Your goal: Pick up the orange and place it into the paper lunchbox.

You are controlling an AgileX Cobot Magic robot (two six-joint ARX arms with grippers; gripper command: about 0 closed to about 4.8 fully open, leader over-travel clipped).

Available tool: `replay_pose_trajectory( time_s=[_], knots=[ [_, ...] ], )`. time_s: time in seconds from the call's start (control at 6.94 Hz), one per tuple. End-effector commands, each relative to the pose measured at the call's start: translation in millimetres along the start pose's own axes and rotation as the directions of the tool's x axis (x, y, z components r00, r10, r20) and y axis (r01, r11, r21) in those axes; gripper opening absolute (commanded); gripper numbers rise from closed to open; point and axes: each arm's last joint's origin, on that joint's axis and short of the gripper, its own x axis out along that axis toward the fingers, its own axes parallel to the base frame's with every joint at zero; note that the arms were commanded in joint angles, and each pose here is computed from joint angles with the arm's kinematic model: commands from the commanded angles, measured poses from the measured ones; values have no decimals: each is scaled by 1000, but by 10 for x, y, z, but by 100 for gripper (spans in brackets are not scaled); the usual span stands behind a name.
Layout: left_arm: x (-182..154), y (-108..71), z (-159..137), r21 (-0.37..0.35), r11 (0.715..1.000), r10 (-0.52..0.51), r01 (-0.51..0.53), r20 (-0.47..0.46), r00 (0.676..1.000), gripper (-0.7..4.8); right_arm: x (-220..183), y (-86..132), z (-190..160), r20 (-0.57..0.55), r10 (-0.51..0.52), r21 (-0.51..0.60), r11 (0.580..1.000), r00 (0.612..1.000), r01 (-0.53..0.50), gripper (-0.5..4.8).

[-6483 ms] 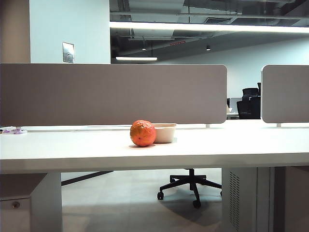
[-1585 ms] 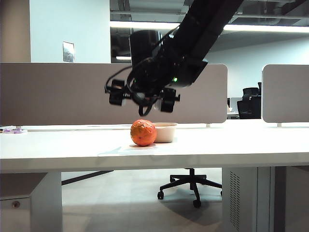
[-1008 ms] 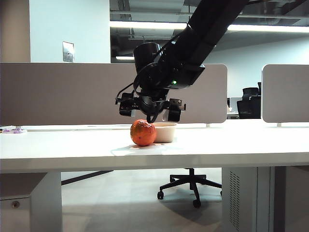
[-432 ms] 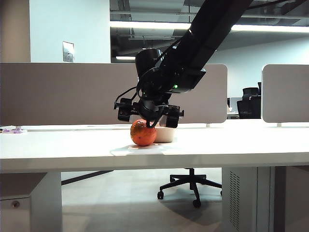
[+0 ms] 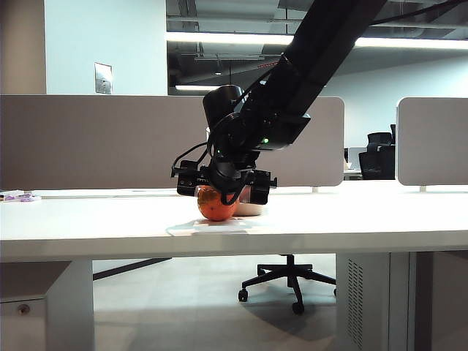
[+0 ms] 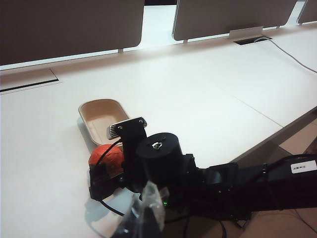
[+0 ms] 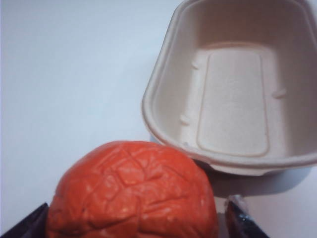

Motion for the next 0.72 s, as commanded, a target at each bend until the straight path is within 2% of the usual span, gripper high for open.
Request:
replay_pose_trajectory(
  time_s=[0.14, 0.29, 0.58, 0.72],
  knots=[
    [-9, -4, 31, 5, 1000, -5, 5, 20, 1000, -6, 15, -16, 39, 18, 7, 14, 1000, 1000, -7, 450],
    [-9, -4, 31, 5, 1000, -5, 5, 20, 1000, -6, 21, -29, 43, 13, 21, 14, 1000, 1000, -21, 339],
    [-9, -4, 31, 5, 1000, -5, 5, 20, 1000, -6, 20, -25, 40, 8, 32, 13, 999, 999, -33, 259],
    [-9, -4, 30, 5, 1000, -5, 5, 18, 1000, -6, -8, 8, 53, -14, 72, 4, 997, 997, -72, 260]
  ],
)
